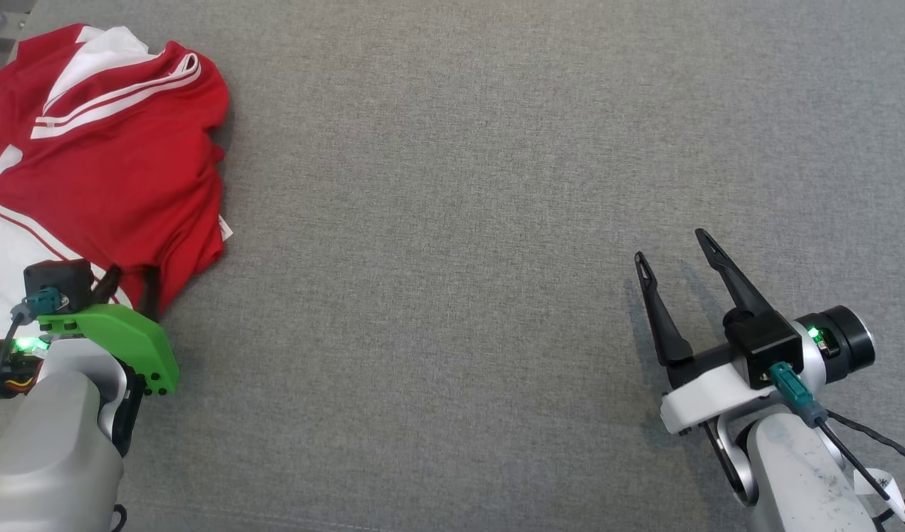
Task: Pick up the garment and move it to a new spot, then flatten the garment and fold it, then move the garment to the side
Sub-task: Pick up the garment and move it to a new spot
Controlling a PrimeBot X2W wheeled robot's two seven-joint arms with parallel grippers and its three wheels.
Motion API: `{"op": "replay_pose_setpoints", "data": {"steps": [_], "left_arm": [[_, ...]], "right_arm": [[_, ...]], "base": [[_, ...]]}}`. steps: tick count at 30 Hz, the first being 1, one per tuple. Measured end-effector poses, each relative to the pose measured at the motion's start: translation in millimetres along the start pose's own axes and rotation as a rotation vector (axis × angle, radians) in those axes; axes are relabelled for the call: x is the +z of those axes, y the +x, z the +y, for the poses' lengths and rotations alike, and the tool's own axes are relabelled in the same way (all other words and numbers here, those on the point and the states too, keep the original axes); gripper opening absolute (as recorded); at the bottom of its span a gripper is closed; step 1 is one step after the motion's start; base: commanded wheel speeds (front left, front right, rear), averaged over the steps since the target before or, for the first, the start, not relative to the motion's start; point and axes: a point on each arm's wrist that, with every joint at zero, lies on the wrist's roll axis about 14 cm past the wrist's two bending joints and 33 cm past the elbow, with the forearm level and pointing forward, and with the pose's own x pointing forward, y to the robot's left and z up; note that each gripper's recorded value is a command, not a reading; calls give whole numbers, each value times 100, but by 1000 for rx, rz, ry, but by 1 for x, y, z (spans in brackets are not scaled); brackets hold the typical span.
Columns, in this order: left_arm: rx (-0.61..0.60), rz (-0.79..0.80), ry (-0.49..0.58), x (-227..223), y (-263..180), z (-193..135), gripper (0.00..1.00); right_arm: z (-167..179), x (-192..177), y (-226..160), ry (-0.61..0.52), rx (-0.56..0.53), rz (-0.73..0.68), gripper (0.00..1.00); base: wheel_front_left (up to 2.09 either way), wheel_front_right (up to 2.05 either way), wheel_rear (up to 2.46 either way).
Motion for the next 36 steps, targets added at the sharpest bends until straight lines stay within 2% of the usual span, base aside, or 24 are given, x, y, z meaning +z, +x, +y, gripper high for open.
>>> {"op": "replay_pose_setpoints", "data": {"steps": [1,2,12,16,22,31,35,36], "left_arm": [[-4,4,1,-1,-1,-1,3],[-7,5,-1,-1,-2,-1,0],[-25,-201,15,59,-17,9,0],[-46,-325,49,101,-30,13,0],[-114,-511,90,174,-56,1,0],[-341,-726,195,285,-123,-73,0],[-466,-792,231,311,-156,-118,0],[-539,-816,242,320,-173,-142,0]], "right_arm": [[0,0,0,1,-2,0,100],[0,1,-1,2,-4,-1,100],[3,17,-14,22,-21,-26,100],[3,22,-27,40,-39,-28,100],[-2,32,-43,48,-70,-46,100],[-26,47,-70,88,-170,-85,100],[-39,51,-82,94,-220,-98,100],[-44,52,-88,97,-239,-101,100]], "base": [[0,0,0],[0,0,0],[0,0,0],[0,0,0],[0,0,0],[0,0,0],[0,0,0],[0,0,0]]}}
